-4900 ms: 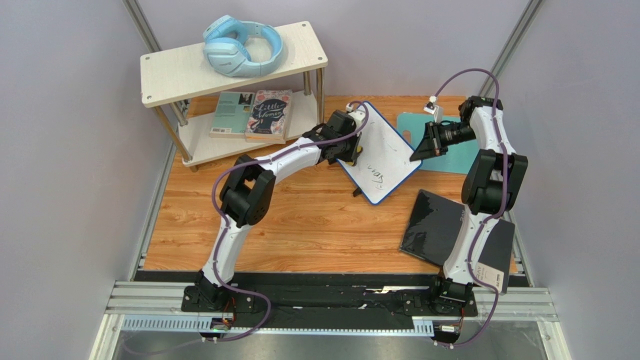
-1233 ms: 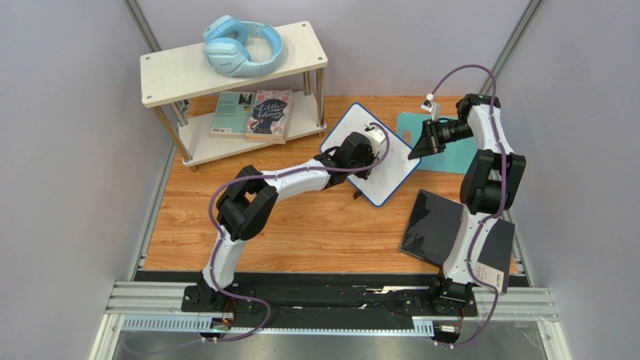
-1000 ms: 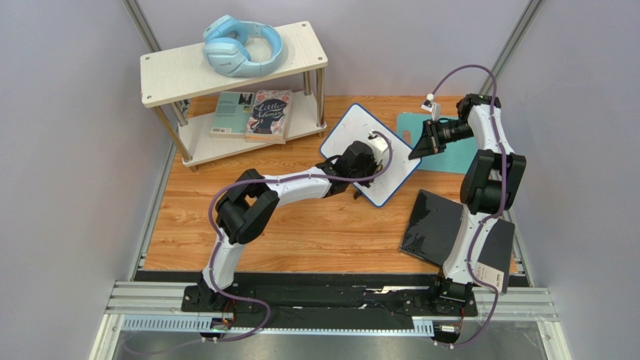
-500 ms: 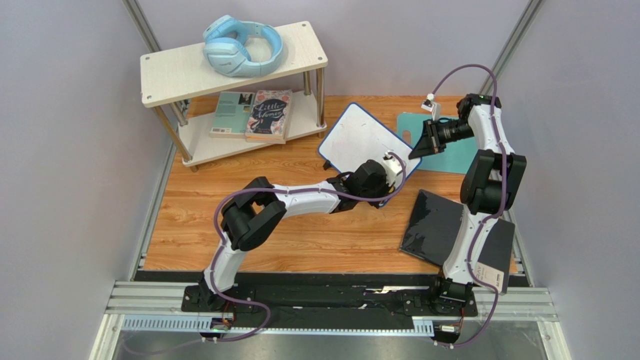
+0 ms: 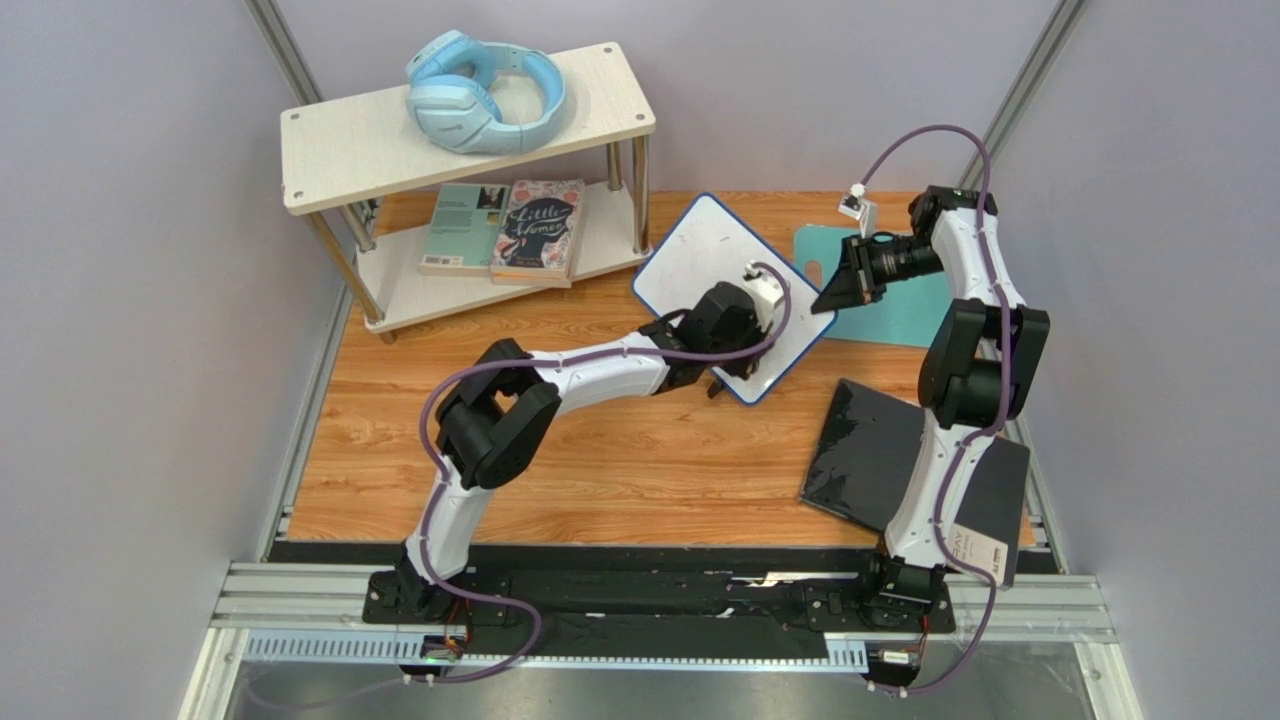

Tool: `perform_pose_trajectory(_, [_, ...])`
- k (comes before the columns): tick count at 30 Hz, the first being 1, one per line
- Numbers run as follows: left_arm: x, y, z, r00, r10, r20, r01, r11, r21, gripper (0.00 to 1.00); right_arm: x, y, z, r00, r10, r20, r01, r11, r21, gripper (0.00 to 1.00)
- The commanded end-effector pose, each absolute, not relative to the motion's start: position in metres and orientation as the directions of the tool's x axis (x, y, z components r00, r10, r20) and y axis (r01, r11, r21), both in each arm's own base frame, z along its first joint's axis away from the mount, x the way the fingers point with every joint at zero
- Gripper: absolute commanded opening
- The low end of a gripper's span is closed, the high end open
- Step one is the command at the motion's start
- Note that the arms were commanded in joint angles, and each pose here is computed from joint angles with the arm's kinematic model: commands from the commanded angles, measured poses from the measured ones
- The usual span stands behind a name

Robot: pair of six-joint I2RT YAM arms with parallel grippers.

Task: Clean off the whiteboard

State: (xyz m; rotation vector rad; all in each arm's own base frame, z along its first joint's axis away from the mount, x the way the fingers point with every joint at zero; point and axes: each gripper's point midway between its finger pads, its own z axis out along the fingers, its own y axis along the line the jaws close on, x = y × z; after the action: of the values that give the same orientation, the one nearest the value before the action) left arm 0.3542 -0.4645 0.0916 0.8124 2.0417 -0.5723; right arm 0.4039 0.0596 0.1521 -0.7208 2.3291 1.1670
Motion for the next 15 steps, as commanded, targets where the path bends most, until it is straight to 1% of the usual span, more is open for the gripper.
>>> perform_pose_trajectory(1, [0.418,-0.441,0.119,-0.411,0.208,-0.888,0.6,0.795,-0.091,0.0,0.361,0.052,0.154,-0.828,-0.35,-0.437,-0.56,0.521,0.644,0.0])
perform_pose_trajectory(7, [0.438,-0.437,0.128,-0.394,0.204,-0.896,0.568,0.821,-0.063,0.0,0.36,0.052,0.156,-0.824,-0.355,-0.441,-0.566,0.524,0.636,0.0])
perform_pose_trajectory(8, [0.438,-0.436,0.122,-0.406,0.224,-0.886,0.572,0.818,-0.055,0.0,0.36,0.052,0.157,-0.823,-0.355,-0.444,-0.568,0.524,0.635,0.0])
perform_pose_trajectory(10, [0.443,-0.446,0.137,-0.379,0.221,-0.898,0.595,0.802,-0.053,0.0,0.359,0.052,0.157,-0.823,-0.355,-0.444,-0.568,0.524,0.635,0.0])
perform_pose_trajectory(11, [0.441,-0.449,0.128,-0.4,0.25,-0.882,0.61,0.791,-0.053,0.0,0.36,0.052,0.158,-0.821,-0.355,-0.446,-0.57,0.524,0.633,0.0])
perform_pose_trajectory(12, [0.446,-0.459,0.146,-0.378,0.231,-0.897,0.624,0.779,-0.062,0.0,0.359,0.052,0.158,-0.821,-0.355,-0.447,-0.57,0.524,0.633,0.0])
perform_pose_trajectory(13, [0.447,-0.462,0.15,-0.373,0.244,-0.895,0.638,0.768,-0.056,0.0,0.359,0.052,0.158,-0.821,-0.356,-0.447,-0.571,0.525,0.631,0.0])
perform_pose_trajectory(14, [0.442,-0.467,0.137,-0.402,0.282,-0.871,0.664,0.745,-0.065,0.0,0.359,0.052,0.158,-0.821,-0.357,-0.446,-0.572,0.525,0.631,0.0])
perform_pose_trajectory(15, [0.446,-0.476,0.158,-0.375,0.267,-0.888,0.681,0.729,-0.069,0.0,0.359,0.051,0.158,-0.819,-0.36,-0.447,-0.573,0.527,0.628,0.0])
